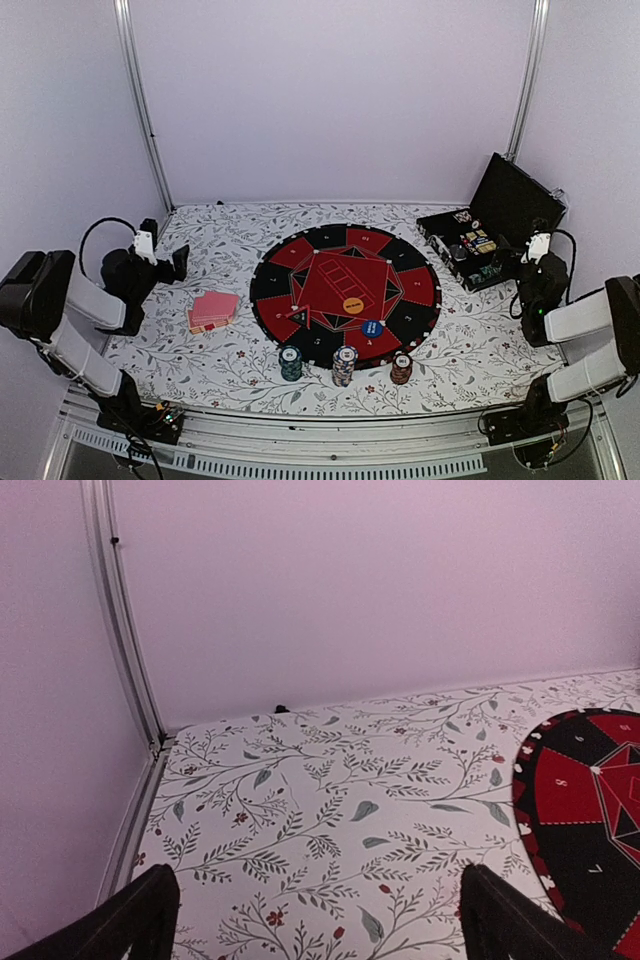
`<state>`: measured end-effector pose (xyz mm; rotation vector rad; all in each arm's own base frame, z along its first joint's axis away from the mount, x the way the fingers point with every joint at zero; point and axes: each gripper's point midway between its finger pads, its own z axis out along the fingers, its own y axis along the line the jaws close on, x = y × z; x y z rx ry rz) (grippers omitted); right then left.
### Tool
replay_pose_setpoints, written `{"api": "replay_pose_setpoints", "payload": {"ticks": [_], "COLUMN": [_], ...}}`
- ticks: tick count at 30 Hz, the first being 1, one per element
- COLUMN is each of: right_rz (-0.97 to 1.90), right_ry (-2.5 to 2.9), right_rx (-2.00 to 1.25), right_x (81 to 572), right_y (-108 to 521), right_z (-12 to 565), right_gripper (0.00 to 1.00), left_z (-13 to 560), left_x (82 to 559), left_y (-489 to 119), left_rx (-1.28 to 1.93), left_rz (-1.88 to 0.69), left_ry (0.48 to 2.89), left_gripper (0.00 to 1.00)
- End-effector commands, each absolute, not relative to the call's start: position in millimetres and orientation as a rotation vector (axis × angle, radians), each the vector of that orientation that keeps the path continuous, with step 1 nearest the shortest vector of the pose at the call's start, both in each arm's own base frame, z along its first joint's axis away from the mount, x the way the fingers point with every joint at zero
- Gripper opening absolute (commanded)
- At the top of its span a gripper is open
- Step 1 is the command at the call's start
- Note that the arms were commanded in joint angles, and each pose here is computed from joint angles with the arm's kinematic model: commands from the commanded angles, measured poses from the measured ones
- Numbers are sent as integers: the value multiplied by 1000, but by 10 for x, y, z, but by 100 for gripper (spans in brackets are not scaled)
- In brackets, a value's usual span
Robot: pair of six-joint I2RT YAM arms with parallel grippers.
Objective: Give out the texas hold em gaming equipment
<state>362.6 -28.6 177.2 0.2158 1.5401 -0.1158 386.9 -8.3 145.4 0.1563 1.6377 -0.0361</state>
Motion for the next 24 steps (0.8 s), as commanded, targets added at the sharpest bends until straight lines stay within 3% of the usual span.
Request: {"api": "replay_pose_setpoints", "payload": {"ticks": [1, 6, 9, 11, 14, 19, 24], "right_rz": [-89, 11, 201, 319, 474, 498, 648], "right_ry": [1575, 1595, 1606, 1625, 1745, 1882, 2043], "right_rx": [253, 335, 470, 395, 248, -20, -301], "right_x": [3637, 3649, 3654, 3703, 3847, 4002, 4069], "right_y": [-279, -250, -170, 43, 497, 1502, 2600], "right_z": [2006, 2387, 2501, 2651, 2713, 2723, 2481], "right_gripper": [99, 99, 99, 99, 99, 99, 87], "left_z": [1619, 1688, 1859, 1933, 2053, 2010, 1951], "left_x": [4082, 4245, 4265, 4278, 4300, 4205, 4127], "left_y": [-94, -39, -50, -111, -190, -241, -232], "left_rx": [212, 224, 226, 254, 311, 369, 412], "left_rz": [-103, -136, -206, -258, -306, -330, -329], "left_ry": [1708, 1848, 1861, 1895, 1939, 2020, 2094], "left_gripper": [100, 100, 100, 100, 100, 100, 100]}}
